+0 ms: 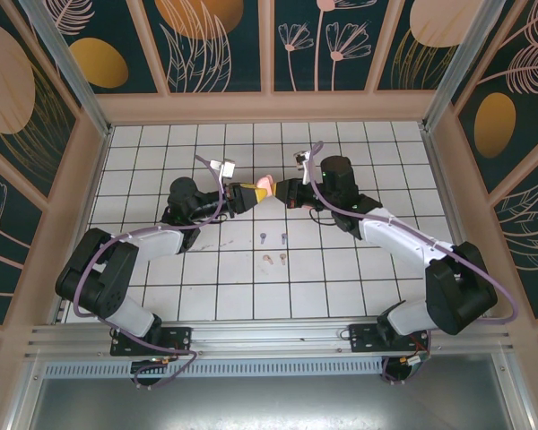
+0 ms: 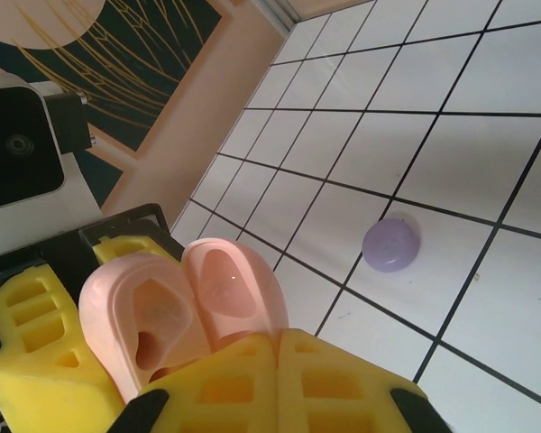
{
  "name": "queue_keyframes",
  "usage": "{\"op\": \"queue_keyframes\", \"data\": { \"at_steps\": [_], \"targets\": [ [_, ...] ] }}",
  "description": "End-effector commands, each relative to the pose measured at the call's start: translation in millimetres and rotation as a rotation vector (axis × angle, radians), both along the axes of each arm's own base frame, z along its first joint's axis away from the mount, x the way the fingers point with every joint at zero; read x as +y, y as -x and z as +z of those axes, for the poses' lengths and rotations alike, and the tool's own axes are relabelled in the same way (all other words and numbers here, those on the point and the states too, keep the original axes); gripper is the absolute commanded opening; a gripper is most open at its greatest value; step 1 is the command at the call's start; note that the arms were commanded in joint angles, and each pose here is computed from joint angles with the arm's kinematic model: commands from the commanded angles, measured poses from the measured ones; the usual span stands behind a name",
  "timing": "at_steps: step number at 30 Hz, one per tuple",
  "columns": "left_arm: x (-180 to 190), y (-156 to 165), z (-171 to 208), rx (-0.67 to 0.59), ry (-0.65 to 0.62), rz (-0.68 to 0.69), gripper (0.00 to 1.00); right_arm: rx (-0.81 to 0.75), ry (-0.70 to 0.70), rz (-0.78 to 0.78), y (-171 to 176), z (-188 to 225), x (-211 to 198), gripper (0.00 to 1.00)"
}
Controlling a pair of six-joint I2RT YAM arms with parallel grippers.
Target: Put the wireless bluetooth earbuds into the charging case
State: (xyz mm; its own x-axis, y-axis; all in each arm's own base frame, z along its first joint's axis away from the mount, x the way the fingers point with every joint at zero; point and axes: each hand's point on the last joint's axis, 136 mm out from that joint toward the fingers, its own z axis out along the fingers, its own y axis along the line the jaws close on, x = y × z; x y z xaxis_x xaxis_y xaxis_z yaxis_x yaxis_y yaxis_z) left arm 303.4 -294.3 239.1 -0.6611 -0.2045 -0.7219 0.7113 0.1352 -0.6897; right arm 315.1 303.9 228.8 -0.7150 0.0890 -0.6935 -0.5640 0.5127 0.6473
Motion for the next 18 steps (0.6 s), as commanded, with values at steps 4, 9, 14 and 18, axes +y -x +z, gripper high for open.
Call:
{"op": "queue_keyframes", "data": {
  "at_steps": [4,9,14,18],
  "targets": [
    [-7.3,6.6,8.3,-0.048,-0.005,-0.028,0.44,-0.096,0.003,-0.029,-7.9,29.7,-2.6,0.00],
    [-6.5,-2.1,6.9,-0.079,-0.104,0.014,0.64,-0.120,0.109,-0.084,-11.6,22.0,-19.0,0.00],
    [-1.7,-6.0,-1.4,-0.121,-0.292,0.031,0.80,-0.175,0.254,-0.131,-16.5,16.8,-39.4,0.00],
    [1.8,-3.7,-5.6,-0.128,-0.415,0.000,0.88,-0.247,0.355,-0.140,-20.6,18.8,-49.3,0.00]
  ]
}}
